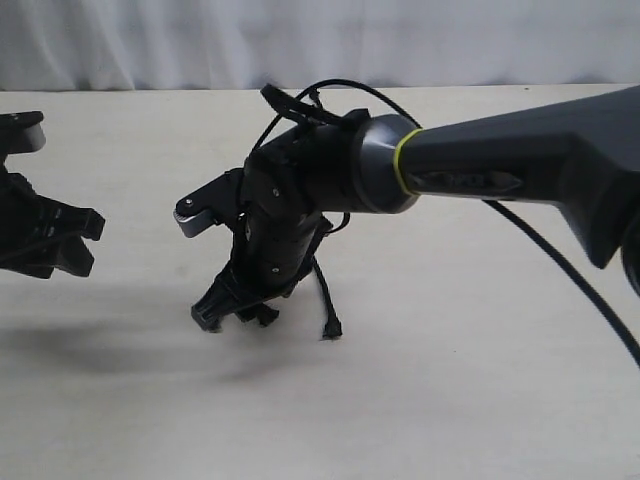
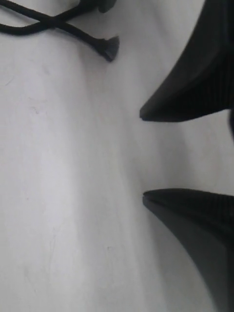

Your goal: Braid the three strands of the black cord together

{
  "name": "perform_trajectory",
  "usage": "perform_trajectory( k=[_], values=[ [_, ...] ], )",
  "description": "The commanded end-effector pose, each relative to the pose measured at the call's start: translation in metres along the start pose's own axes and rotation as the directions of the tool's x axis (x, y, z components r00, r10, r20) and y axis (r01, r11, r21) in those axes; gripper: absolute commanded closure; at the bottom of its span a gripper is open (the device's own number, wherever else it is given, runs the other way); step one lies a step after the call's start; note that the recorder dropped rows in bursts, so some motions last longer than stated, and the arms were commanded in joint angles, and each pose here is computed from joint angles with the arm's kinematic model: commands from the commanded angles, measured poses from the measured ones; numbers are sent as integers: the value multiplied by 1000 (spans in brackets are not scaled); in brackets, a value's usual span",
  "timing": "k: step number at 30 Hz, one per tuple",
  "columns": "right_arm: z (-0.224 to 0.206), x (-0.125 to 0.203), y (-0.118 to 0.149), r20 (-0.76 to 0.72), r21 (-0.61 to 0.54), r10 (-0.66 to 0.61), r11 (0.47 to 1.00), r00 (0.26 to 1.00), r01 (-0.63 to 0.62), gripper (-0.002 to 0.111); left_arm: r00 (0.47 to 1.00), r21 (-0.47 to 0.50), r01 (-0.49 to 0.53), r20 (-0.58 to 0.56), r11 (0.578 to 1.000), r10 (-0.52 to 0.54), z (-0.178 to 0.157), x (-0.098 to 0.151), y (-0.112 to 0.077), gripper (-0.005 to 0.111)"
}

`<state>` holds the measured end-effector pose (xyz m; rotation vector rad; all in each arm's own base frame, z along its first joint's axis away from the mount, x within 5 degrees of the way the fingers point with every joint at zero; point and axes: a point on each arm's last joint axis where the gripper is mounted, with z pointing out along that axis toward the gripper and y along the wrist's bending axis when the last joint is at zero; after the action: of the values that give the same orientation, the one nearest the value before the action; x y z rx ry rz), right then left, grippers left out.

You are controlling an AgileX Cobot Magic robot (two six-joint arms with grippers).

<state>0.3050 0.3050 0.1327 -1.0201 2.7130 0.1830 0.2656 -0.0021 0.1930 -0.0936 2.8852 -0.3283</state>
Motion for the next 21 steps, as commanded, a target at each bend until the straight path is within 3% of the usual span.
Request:
perform_trajectory(
  k=[1, 3, 8, 15, 21],
  values=[
    [14, 2, -1, -15, 2, -3, 1000, 1000, 3, 60, 1000, 0, 5, 30, 1000, -5, -1, -1, 0, 65],
    [17, 3, -2, -30, 10, -12, 1000, 999, 12, 64, 999, -1, 5, 32, 1000, -5, -1, -2, 0, 65],
    [13, 7, -4, -80, 34, -40, 998, 996, 43, 104, 999, -2, 5, 36, 1000, -5, -1, -2, 1, 65],
    [-37, -3, -17, -97, 73, -29, 997, 995, 36, 104, 999, -5, 4, 43, 1000, -3, -1, -2, 1, 65],
    [-57, 3, -74, -111, 74, 142, 988, 984, -134, 104, 999, -5, 4, 43, 1000, -3, -1, -2, 1, 65]
  ],
)
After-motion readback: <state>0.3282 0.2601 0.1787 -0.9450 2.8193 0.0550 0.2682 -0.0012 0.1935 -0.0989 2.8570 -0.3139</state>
